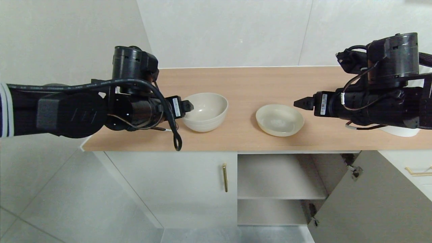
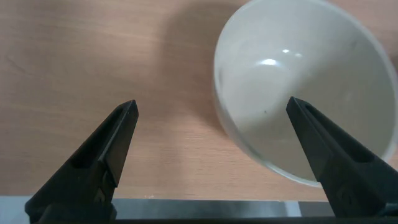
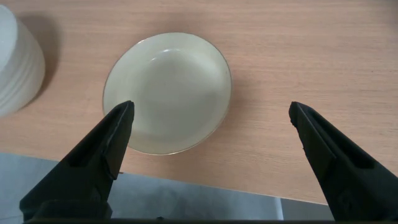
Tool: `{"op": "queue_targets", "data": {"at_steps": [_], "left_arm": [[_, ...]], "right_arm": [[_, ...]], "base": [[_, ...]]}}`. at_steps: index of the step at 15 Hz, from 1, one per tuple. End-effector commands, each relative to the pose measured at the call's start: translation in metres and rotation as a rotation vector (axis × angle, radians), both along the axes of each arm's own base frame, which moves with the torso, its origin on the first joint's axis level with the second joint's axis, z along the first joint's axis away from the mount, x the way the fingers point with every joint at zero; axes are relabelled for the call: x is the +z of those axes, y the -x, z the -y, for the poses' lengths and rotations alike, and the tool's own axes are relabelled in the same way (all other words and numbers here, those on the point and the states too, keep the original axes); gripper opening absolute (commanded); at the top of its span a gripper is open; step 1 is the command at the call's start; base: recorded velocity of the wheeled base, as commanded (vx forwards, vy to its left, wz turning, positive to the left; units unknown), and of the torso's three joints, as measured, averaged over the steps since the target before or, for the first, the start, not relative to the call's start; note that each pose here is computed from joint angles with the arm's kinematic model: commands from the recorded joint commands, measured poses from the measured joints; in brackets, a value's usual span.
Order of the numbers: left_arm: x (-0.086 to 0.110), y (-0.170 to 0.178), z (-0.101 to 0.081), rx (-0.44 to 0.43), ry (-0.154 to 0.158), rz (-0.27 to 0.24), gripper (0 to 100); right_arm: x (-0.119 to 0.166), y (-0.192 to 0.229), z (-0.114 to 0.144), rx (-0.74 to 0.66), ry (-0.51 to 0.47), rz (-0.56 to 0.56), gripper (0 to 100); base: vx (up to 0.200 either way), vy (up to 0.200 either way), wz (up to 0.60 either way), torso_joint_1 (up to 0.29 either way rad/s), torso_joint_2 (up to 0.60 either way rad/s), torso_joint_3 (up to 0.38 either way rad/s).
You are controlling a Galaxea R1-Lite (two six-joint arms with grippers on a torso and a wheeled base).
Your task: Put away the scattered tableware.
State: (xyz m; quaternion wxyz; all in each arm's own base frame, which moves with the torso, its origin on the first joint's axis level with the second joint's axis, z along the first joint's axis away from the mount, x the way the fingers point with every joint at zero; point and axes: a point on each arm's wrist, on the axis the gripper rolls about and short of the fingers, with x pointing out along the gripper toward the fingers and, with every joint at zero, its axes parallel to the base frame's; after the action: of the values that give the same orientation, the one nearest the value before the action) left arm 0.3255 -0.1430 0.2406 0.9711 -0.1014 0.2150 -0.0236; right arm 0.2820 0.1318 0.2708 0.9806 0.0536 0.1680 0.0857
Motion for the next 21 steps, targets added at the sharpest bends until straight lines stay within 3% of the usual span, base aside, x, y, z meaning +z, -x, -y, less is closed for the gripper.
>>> {"op": "queue_targets", "data": {"at_steps": [1,4,5,10,12,13,15,16,21], "left_arm": [[-0.005,-0.005,0.001,0.002,-0.006,-0.013,100],[-0.01,-0.01,0.002,0.003,-0.009,-0.022,100],[-0.012,-0.011,0.003,0.003,-0.011,-0.026,0],[-0.009,-0.014,0.004,0.003,0.017,0.019,0],[0.002,-0.004,0.0,0.005,0.043,0.046,0],[0.012,0.01,-0.003,-0.024,0.068,0.08,0],[0.02,0.025,-0.008,-0.097,0.106,0.098,0],[0.023,0.036,-0.01,-0.174,0.134,0.095,0],[0.024,0.038,-0.011,-0.198,0.142,0.091,0]], "right_arm": [[-0.001,0.0,0.0,0.0,0.002,-0.004,100],[-0.001,0.0,0.0,0.002,0.002,-0.004,100],[-0.001,0.0,0.0,0.002,0.002,-0.004,100],[-0.001,0.0,0.0,0.002,0.002,-0.004,100],[-0.001,-0.001,-0.001,0.002,0.002,-0.004,100],[-0.002,-0.001,-0.001,0.0,0.003,-0.005,100],[-0.007,-0.007,-0.004,-0.003,0.012,-0.021,100],[-0.015,-0.016,-0.007,-0.031,0.031,-0.036,100],[-0.043,-0.057,-0.017,-0.191,0.061,-0.08,100]], "base": [[0.0,0.0,0.0,0.0,0.0,0.0],[0.0,0.0,0.0,0.0,0.0,0.0],[0.0,0.0,0.0,0.0,0.0,0.0],[0.0,0.0,0.0,0.0,0.0,0.0],[0.0,0.0,0.0,0.0,0.0,0.0],[0.0,0.0,0.0,0.0,0.0,0.0],[0.0,0.0,0.0,0.0,0.0,0.0],[0.0,0.0,0.0,0.0,0.0,0.0],[0.0,0.0,0.0,0.0,0.0,0.0]]}}
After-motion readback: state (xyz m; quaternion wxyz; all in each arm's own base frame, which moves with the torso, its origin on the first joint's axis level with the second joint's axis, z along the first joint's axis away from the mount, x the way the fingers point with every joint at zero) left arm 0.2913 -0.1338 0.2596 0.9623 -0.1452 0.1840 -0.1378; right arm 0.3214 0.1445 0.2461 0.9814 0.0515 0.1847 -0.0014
